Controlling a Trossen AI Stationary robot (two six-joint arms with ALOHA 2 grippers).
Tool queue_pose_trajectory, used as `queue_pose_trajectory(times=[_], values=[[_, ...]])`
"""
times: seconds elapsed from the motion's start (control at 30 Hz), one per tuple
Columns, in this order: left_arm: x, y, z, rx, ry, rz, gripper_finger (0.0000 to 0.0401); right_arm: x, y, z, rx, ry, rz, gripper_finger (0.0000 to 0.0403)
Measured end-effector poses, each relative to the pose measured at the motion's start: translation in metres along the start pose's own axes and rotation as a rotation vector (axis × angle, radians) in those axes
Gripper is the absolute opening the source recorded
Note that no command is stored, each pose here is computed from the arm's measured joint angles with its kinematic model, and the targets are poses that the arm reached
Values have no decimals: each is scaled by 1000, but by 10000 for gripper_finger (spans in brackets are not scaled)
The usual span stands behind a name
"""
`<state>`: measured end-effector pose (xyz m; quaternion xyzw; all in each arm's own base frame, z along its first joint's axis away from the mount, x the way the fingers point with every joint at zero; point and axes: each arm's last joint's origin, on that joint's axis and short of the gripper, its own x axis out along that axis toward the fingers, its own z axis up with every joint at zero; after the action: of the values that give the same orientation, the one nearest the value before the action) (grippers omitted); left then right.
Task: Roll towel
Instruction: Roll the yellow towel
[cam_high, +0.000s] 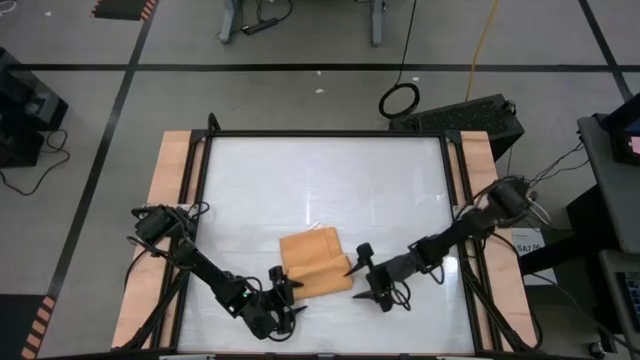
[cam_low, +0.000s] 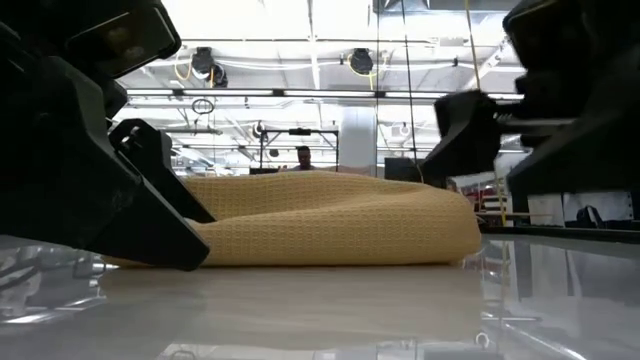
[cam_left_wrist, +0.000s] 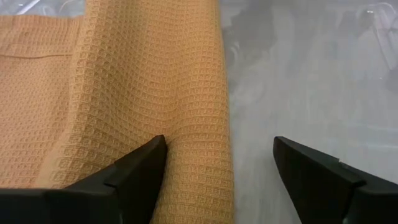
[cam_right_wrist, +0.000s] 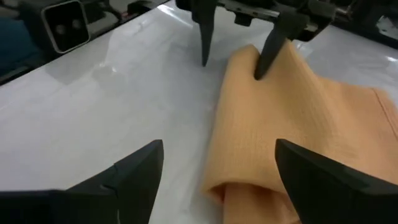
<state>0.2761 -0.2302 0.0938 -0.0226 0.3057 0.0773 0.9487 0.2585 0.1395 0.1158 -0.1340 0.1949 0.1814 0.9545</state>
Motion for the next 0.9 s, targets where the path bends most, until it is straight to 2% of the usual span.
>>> queue_pose_trajectory(times=[0.17,0.3,0.6,0.8,0.9], values=[[0,0,0,-1,2,-3,303,13,-6,-10,-3,-55,-34,300],[0,0,0,8,-1,-6,303,16,-12,-16,-2,-32,-69,300],[0,-2,3,43,-17,-2,303,27,-18,-34,126,-18,-33,300],[-19,-13,28,58,-86,-54,303,29,-19,-37,196,-12,-32,300],[-32,-14,39,43,-139,-31,303,29,-19,-37,195,-16,-33,300]])
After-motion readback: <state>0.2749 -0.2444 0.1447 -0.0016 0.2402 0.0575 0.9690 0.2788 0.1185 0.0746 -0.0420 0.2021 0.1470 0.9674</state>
